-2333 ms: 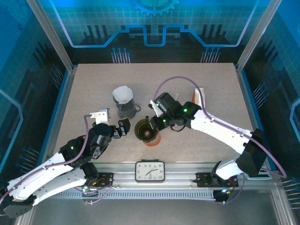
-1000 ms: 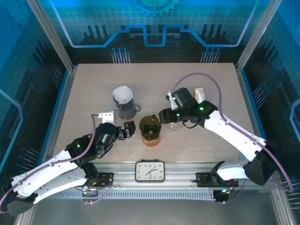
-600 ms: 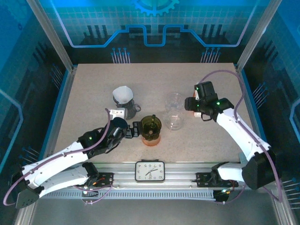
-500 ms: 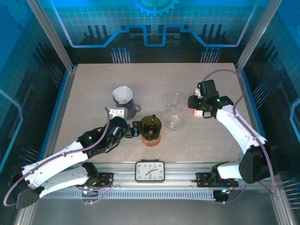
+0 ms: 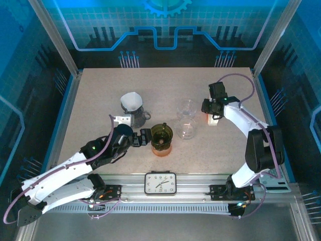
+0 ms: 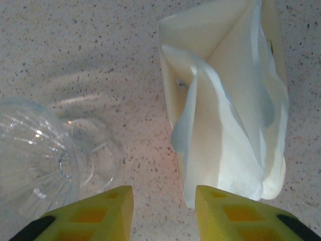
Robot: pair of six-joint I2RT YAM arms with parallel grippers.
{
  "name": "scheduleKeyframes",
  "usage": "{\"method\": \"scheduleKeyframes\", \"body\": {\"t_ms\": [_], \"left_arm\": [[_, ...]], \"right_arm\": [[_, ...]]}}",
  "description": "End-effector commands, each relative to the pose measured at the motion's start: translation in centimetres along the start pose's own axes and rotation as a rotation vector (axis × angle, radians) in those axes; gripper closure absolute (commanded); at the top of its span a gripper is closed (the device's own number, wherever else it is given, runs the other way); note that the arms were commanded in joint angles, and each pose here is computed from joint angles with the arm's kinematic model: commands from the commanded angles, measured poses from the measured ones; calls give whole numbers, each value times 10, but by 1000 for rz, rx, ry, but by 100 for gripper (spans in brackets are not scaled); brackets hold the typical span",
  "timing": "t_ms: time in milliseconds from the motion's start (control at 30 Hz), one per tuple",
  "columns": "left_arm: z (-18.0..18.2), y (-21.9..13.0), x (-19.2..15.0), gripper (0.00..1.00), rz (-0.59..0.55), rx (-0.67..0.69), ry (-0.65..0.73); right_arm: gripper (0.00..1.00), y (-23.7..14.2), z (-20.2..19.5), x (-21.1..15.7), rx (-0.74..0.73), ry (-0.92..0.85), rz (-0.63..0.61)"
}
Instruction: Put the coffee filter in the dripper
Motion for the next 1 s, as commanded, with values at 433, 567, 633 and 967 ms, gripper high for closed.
{"method": "scheduleKeyframes", "body": {"t_ms": [433, 567, 633, 967], "left_arm": [[4, -1, 3, 1, -4, 0, -16], [4, -1, 3, 1, -3, 2, -18], [4, -1, 4, 1, -6, 2, -21], [4, 1, 3, 1, 1, 2, -30]], "right_arm": [[74, 14, -12, 23, -98, -8, -44], [78, 15, -12, 24, -106, -19, -45], [78, 16, -14, 24, -117, -24, -45], [88, 19, -15, 24, -132, -59, -39]]}}
Point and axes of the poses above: each hand's point on the last joint's axis, 136 mm out from that joint toward the fingers, its own y axis out along the fingers, its own z axis along the line the jaws close on, x = y × z, the point moved 2 cm from there along -y, back along the fingers, and after that the axes turned 1 degree about -y, right-handed, at the moved point
